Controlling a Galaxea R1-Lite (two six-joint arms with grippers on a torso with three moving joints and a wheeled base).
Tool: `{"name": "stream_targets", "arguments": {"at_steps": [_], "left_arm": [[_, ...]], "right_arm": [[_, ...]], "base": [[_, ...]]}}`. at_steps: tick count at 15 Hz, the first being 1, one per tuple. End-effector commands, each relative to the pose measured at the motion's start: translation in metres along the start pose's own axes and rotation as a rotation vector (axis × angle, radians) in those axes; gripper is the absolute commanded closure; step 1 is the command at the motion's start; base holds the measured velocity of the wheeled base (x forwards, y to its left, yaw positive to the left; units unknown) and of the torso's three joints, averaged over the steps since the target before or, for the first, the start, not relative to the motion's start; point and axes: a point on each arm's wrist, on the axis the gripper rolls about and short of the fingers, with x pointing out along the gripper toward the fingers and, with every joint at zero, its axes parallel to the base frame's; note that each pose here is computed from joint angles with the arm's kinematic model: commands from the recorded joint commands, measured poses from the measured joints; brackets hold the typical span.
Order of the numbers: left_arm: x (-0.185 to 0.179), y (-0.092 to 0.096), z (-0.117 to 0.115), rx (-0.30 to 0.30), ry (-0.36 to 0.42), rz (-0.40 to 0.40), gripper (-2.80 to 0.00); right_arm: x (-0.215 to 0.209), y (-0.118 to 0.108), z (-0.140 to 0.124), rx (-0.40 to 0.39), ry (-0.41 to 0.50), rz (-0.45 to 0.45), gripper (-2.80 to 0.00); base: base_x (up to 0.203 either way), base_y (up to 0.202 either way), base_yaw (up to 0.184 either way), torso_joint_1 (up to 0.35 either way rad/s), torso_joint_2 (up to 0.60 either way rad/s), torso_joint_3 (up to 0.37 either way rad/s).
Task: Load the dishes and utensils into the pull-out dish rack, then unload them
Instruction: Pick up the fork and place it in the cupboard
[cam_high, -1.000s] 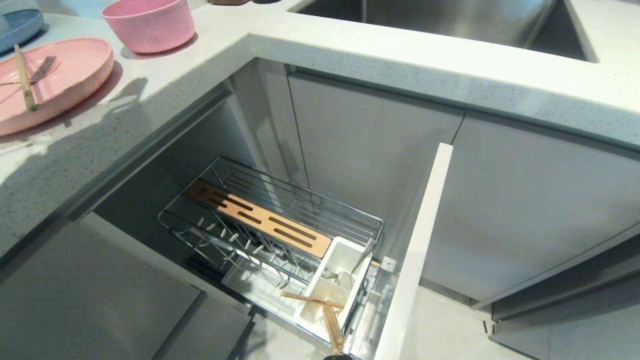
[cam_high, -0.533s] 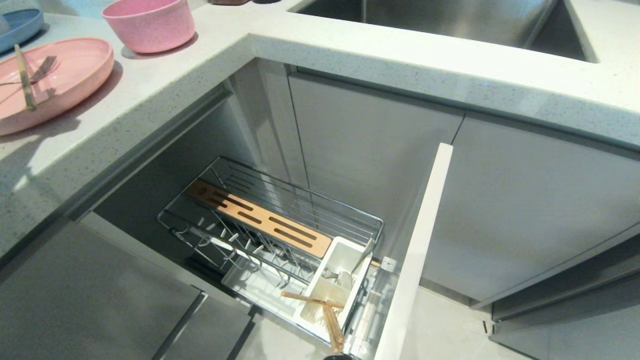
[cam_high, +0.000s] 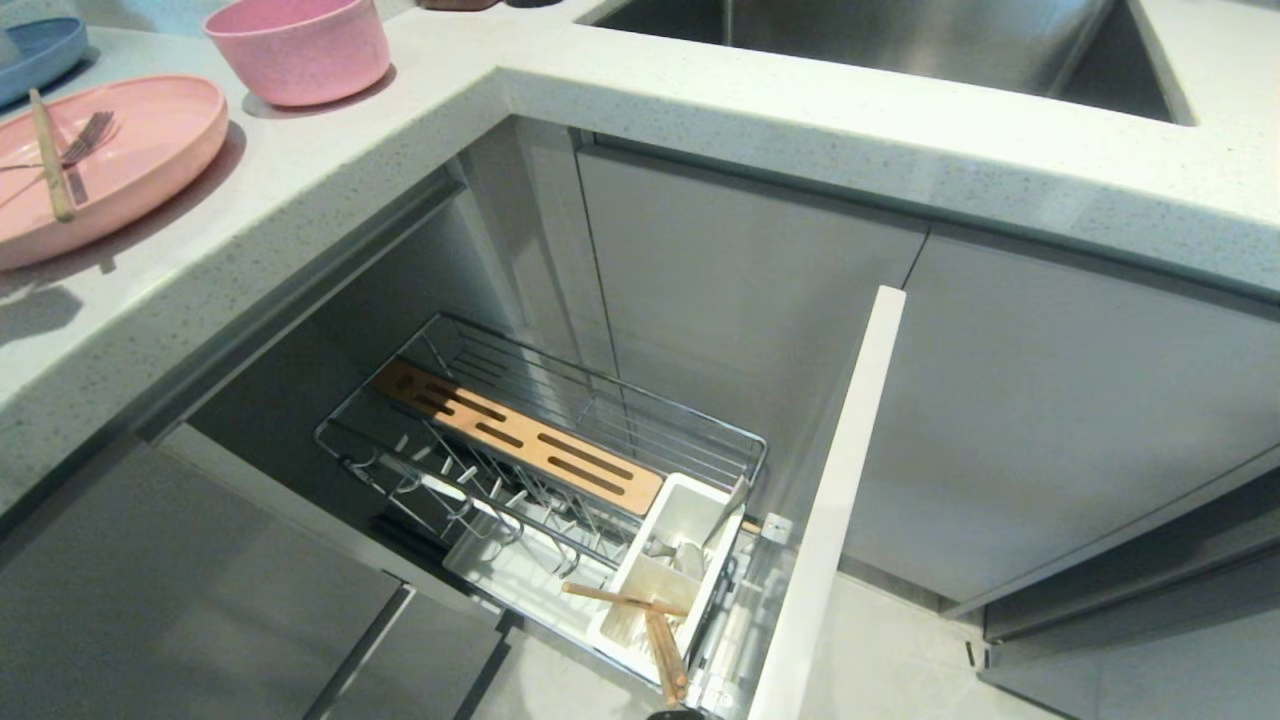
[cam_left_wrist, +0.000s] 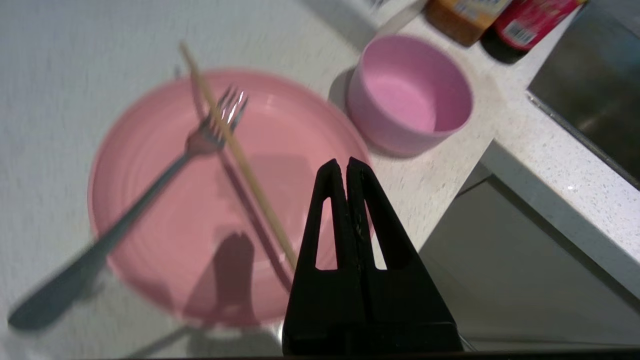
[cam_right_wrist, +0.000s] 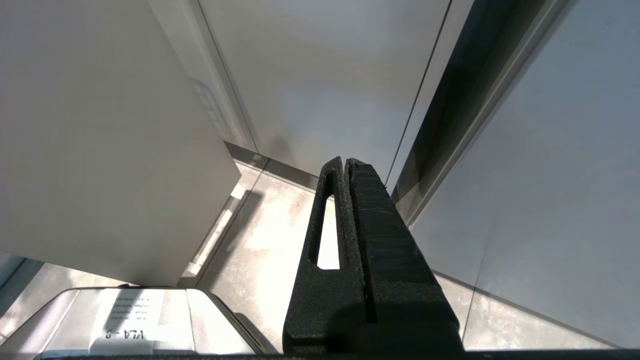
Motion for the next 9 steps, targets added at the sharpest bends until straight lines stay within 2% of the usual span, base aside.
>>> {"name": "stream_targets", "arguments": {"at_steps": [1, 7, 9], "left_arm": [[-0.002, 0.005, -0.003, -0.071, 0.025, 0.041, 0.0], [0.006, 0.007, -0.018, -0.115, 0.144, 0.121, 0.0], [0.008, 0.009, -0.024, -0.098, 0.196, 0.147, 0.0]], "right_arm": [[0.0, 0.0, 0.0, 0.001, 0.002, 0.0, 0.0], [0.0, 0.0, 0.0, 0.0, 0.002, 0.001, 0.0], [0.0, 0.0, 0.0, 0.0, 0.001, 0.0, 0.0]], "base": [[0.0, 0.0, 0.0, 0.0, 0.0, 0.0], [0.0, 0.0, 0.0, 0.0, 0.0, 0.0], [0.0, 0.0, 0.0, 0.0, 0.0, 0.0]]}}
